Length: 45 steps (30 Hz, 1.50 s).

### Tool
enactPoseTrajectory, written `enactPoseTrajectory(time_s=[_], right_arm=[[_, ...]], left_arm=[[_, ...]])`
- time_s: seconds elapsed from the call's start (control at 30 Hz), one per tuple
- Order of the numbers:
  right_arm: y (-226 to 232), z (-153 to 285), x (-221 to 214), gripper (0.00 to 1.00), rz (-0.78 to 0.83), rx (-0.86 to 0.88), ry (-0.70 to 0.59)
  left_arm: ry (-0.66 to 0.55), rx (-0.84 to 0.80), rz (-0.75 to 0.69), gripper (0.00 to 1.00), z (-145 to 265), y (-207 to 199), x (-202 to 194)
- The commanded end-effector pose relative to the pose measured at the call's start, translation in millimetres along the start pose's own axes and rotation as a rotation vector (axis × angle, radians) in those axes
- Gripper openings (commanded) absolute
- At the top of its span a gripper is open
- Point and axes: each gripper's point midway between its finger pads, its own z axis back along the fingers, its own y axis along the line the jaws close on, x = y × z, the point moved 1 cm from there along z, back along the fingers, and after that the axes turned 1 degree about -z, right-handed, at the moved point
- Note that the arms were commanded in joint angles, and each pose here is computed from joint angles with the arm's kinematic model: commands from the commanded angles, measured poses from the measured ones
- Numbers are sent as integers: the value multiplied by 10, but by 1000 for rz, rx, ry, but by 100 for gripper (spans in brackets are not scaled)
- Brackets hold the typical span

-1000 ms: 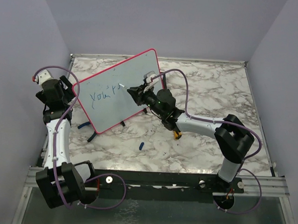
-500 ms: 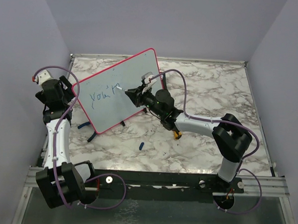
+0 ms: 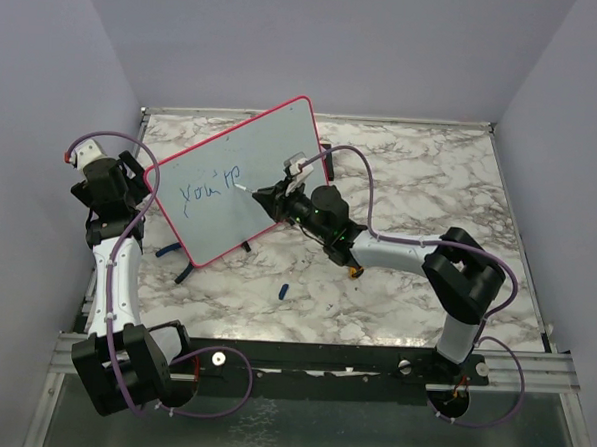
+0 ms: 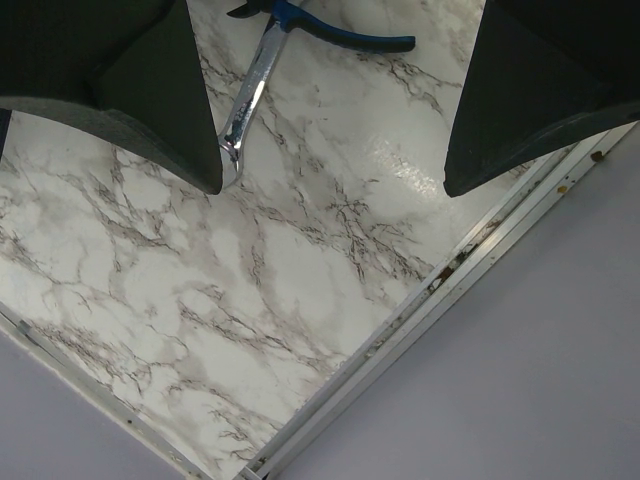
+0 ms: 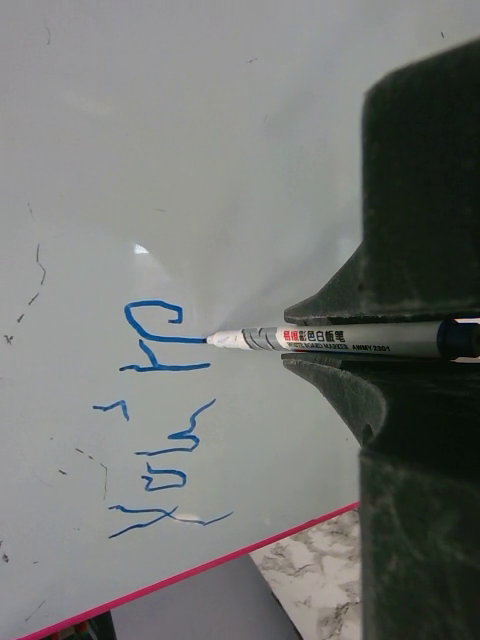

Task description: Write a sentence on the whiteboard

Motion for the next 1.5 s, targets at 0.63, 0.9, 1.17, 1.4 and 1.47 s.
enactPoseTrajectory(time_s=[0.63,0.9,1.17,1.4,1.47], right_arm=[[-362,156,-43,0,41,-185,7],[4,356,194,0,75,18,-51],[65,576,444,0,83,30,-82],[-75,680,509,0,94,-14,-68],[-149,683,558,0,86,-15,-74]], left_arm=[[-2,-20,-4,93,-5,-20,-5],[-3,-20,-5,92,-4,-18,-3],[2,-21,-6,92,-13,-20,-20],[14,-27,-9,92,-27,-33,-51],[16,-29,-9,92,-29,-35,-56]])
